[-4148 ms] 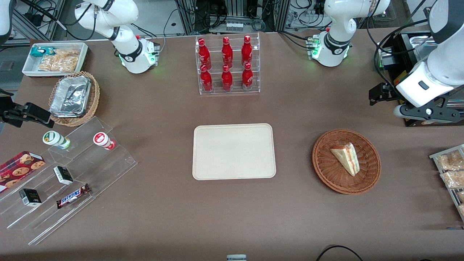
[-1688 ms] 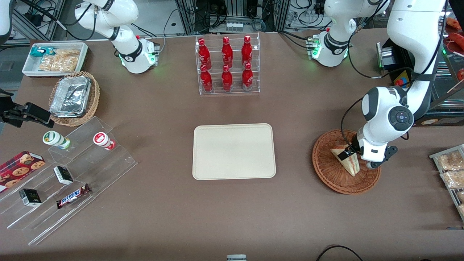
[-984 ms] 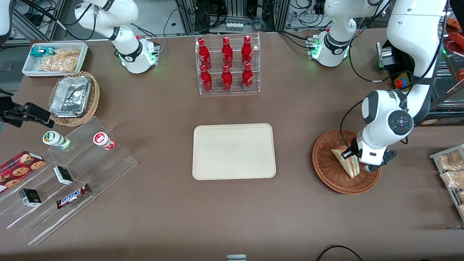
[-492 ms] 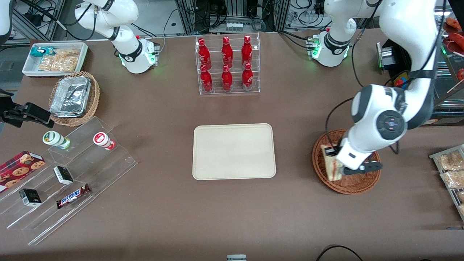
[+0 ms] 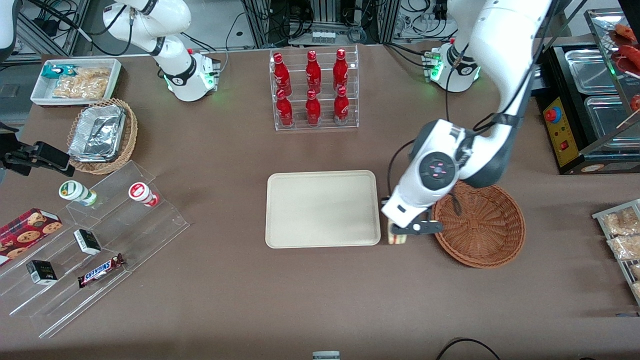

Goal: Place sandwich from basket to tray
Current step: 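Lift the sandwich and carry it over the white tray, then lower the sandwich onto the tray and open the left gripper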

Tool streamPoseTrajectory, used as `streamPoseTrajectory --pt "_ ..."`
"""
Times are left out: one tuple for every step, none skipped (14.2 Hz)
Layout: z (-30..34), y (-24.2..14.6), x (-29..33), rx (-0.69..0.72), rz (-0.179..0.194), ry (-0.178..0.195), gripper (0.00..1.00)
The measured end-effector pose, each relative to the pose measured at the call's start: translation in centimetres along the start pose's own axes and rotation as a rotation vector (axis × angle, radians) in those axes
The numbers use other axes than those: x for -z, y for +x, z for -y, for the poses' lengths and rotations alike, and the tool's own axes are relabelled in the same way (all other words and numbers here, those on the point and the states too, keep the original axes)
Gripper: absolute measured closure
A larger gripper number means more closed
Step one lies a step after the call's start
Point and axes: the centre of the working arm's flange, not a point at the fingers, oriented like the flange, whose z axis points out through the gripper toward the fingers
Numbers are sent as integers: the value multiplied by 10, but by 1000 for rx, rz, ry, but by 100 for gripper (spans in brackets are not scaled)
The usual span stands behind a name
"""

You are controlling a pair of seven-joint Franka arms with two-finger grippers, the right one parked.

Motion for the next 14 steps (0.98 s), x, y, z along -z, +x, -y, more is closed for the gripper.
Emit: streamPoseTrajectory --pt "-21 -6 -6 7 2 -1 85" --pt "-40 -12 -12 16 3 -2 85" --pt "-59 -18 -17 24 4 -4 85" --pt "-77 -24 -23 31 4 -7 85" --pt "-94 -29 -29 37 5 -9 85" --pt "-108 -33 -36 41 5 -12 85" --pt "-119 -36 -41 45 5 -16 85" --pt "-128 -37 -46 50 3 -21 85" --pt "-135 -39 -50 54 -1 -27 85" --pt "-140 -40 -52 55 -6 -34 85" --pt "-144 -41 -54 57 -10 -39 85" --pt "-146 -41 -56 61 -11 -42 85" --pt "-147 -42 -58 64 -12 -45 85" --pt "-150 -42 -60 64 -16 -51 85"
